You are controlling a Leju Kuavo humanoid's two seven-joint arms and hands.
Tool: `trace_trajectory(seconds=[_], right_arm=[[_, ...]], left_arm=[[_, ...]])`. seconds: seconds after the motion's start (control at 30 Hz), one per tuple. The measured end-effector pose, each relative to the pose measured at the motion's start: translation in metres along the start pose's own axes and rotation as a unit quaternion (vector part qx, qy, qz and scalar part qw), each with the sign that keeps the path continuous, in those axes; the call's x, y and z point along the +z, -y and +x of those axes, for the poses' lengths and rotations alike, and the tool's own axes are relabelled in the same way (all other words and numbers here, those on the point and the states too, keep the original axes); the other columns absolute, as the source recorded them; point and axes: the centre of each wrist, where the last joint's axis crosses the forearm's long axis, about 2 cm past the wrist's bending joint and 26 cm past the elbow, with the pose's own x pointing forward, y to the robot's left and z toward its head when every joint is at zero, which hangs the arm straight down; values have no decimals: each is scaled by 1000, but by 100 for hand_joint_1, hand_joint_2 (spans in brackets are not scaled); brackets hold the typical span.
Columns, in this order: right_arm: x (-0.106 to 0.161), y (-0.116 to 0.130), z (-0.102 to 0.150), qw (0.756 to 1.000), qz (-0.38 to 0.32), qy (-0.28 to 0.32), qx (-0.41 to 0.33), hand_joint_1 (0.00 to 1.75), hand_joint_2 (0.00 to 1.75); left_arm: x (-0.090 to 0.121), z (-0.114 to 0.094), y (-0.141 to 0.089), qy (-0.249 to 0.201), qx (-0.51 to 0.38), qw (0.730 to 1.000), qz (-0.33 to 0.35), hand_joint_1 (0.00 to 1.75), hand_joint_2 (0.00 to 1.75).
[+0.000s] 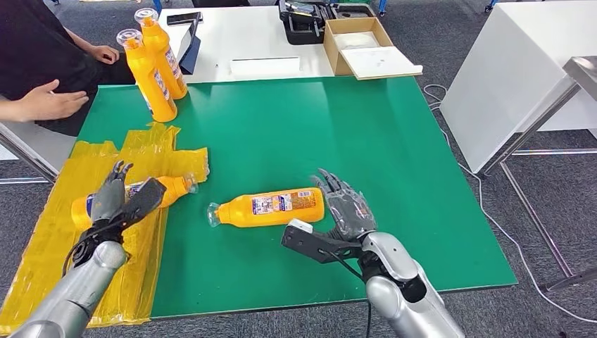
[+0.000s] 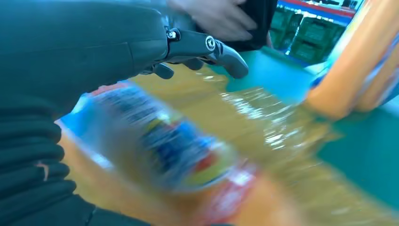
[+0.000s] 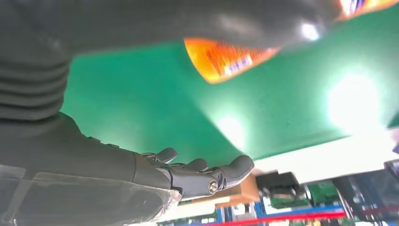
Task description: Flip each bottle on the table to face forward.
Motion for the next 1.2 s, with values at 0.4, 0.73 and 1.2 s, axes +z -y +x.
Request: trace_trajectory(seconds=[0.4, 0.73, 1.2], right_arm=[[-41, 24, -19, 998, -45, -11, 44, 0, 175], [-74, 25, -25, 996, -7, -30, 83, 0, 175], [-84, -16, 5, 991, 105, -4, 86, 0, 175]], left_arm=[[-28, 82, -37, 76, 249, 964, 54, 0, 0], [-39, 143, -71, 161, 373, 907, 109, 0, 0], [-44, 180, -76, 200, 411, 882, 114, 0, 0]])
